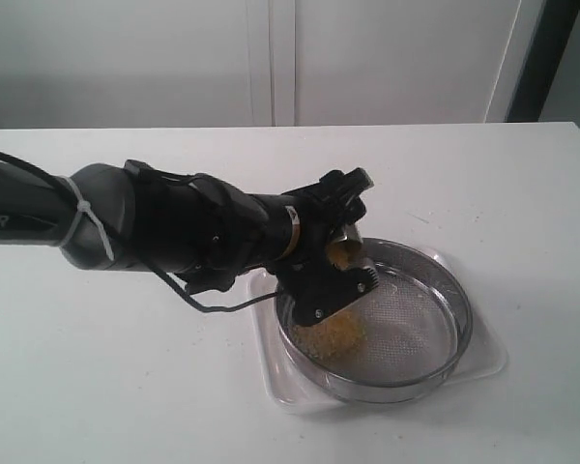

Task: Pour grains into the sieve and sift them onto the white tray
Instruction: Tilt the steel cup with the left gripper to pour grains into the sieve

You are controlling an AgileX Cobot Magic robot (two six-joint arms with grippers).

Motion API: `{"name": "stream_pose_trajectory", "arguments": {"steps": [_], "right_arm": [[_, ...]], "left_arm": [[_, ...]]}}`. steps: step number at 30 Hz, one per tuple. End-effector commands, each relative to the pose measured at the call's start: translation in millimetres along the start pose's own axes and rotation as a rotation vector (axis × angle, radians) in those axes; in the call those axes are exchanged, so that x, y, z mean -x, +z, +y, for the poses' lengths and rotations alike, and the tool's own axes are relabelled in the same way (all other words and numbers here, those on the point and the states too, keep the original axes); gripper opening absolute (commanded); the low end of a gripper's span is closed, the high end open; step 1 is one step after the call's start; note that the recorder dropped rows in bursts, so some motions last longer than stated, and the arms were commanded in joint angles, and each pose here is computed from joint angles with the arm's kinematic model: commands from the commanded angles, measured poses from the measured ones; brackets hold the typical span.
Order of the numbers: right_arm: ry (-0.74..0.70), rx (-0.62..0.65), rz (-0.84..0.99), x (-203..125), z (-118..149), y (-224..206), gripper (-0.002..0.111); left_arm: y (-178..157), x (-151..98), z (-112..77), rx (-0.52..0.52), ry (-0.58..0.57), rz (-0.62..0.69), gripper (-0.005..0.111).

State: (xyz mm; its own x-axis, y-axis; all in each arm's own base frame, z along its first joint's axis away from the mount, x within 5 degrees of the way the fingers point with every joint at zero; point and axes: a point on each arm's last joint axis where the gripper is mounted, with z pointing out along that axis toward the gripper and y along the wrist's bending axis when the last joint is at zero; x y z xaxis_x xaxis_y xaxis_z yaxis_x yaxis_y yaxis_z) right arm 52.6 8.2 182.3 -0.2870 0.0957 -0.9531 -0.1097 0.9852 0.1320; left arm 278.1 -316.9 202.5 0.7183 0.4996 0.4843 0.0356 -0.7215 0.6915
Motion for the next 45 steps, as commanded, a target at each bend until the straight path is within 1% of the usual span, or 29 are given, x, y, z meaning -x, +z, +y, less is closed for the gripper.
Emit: {"name": "stream_pose_trajectory", "arguments": {"steps": [1,4,6,10,15,20,29,37,45], "right_arm": [[-0.003,0.002,-0.013,-1,0,0,0.0],[-0.003,0.002,-0.013,-1,0,0,0.0],[-0.003,0.002,-0.013,-1,0,0,0.0],[-0.003,0.002,-0.013,-1,0,0,0.0],[-0.003,0.002,-0.013,-1,0,0,0.0],[-0.003,0.002,-0.013,-1,0,0,0.0],[-0.003,0.002,-0.013,-1,0,0,0.0],[-0.003,0.002,-0.013,-1,0,0,0.0],[-0.003,0.002,-0.013,-1,0,0,0.0]], "left_arm": [[-5,-8,16.9,0.05,0.016,0.031,0.0],[-5,-4,18.3,0.066,0.104,-0.008,0.0],[-5,-3,18.8,0.073,0.138,-0.022,0.0],[-5,-3,18.7,0.072,0.199,-0.016,0.0],[-5,-3,18.6,0.071,0.315,-0.009,0.0],[-5,-3,18.6,0.072,0.405,-0.006,0.0],[-5,-3,18.6,0.072,0.409,-0.006,0.0],[-8,-12,40.2,0.14,0.385,0.013,0.0],[-9,-10,43.5,0.163,0.391,-0.011,0.0]]}}
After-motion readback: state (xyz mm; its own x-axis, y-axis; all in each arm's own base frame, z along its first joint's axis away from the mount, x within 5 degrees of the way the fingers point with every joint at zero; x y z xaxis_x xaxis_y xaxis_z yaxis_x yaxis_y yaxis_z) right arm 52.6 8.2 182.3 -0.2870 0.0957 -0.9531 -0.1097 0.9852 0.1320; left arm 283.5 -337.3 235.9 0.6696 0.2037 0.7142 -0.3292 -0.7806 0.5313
